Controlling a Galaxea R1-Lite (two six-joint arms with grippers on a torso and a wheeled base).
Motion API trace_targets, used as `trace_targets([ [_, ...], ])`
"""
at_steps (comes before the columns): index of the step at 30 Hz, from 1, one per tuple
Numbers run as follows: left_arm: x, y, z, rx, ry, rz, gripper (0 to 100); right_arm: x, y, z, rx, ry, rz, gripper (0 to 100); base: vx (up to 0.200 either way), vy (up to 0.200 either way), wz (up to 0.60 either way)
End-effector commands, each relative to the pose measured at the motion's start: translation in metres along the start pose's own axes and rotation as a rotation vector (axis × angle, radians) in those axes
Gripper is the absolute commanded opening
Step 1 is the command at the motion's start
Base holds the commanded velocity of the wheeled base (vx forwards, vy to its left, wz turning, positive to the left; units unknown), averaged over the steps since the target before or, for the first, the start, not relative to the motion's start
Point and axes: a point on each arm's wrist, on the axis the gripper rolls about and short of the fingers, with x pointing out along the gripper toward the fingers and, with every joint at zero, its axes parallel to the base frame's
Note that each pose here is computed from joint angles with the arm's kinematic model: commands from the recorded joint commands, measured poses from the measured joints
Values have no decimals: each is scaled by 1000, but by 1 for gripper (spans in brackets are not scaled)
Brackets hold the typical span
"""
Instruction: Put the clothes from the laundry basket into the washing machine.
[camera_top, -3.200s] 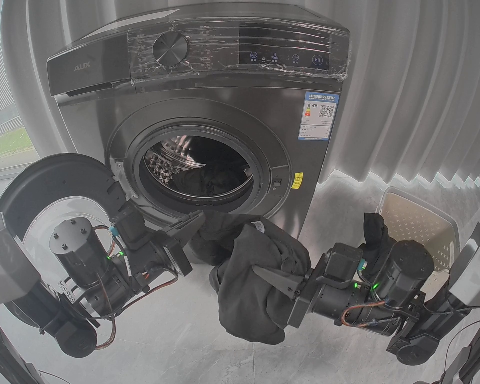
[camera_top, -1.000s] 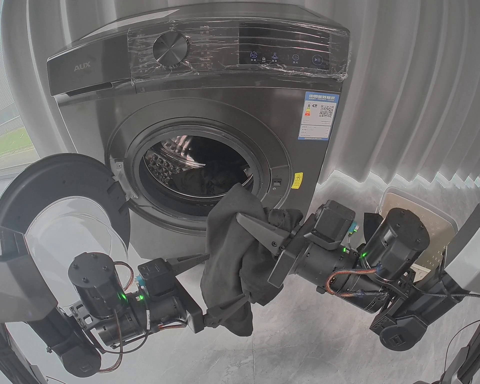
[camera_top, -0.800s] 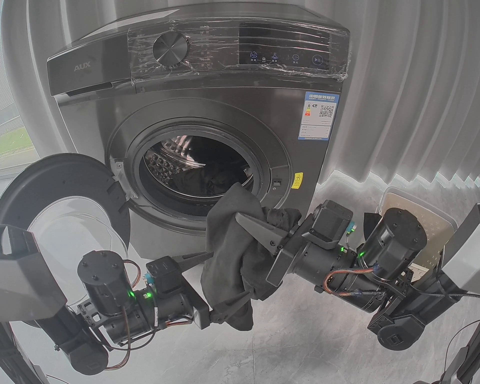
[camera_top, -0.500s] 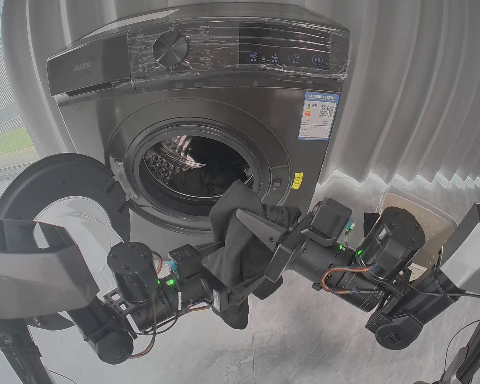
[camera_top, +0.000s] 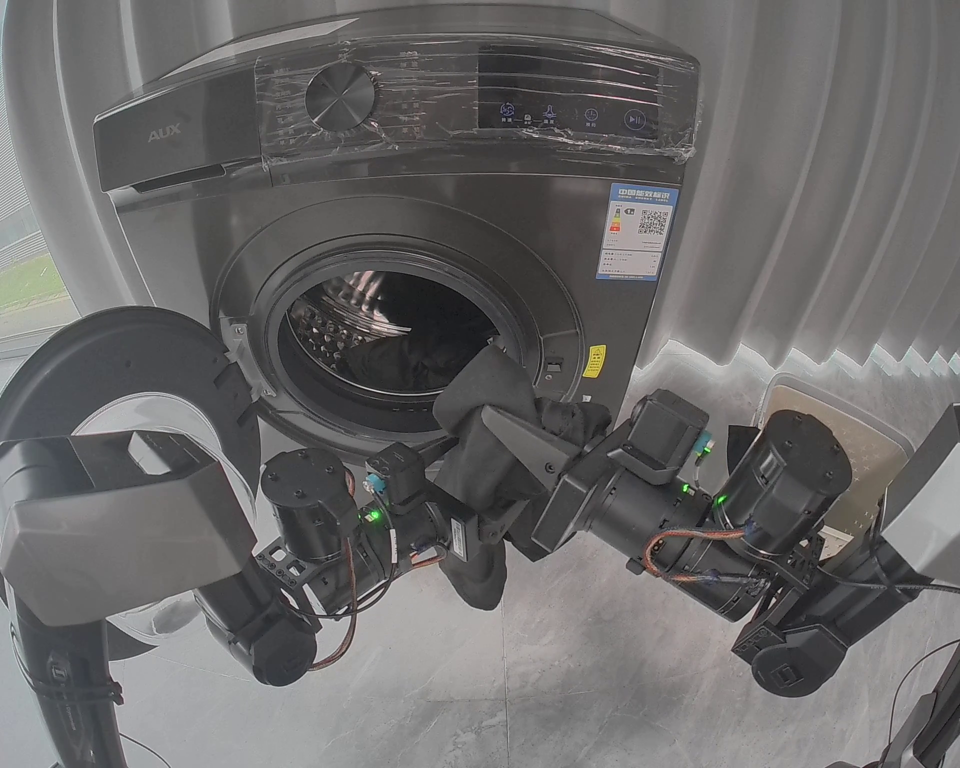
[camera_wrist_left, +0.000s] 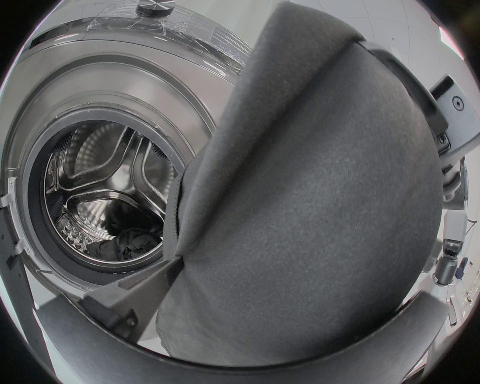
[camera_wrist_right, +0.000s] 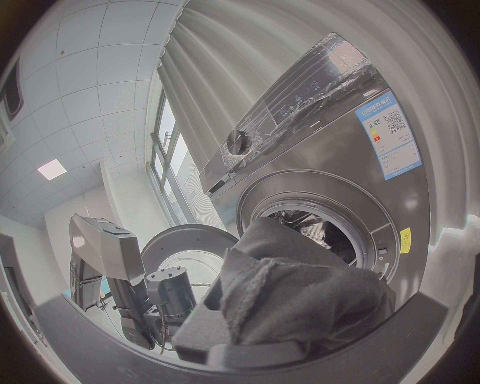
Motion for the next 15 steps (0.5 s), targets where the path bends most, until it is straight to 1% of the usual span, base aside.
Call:
trace_targets([
  [1,3,1,0,0,-7,3,0,0,-2,2,6,-8,-8,0,0,0,0],
  [6,0,0,-1,-10,2,2,0,-1,-6,4,3,-16,-23,0,0,0,0],
  [7,-3,0,-1,-11,7,2,0,-1,-10,5,0,-17,-33,0,0,0,0],
  [9,-12,-2,7,-12,2,2,0,-3,-17,9,-5,-28,-58,0,0,0,0],
  [12,-23,-4,25,-11,-29,0,0,-7,-30,13,-14,-34,-98,0,0,0,0],
  [15,-39,-6,43,-9,-61,0,0,-11,-38,13,-19,-27,-125,0,0,0,0],
])
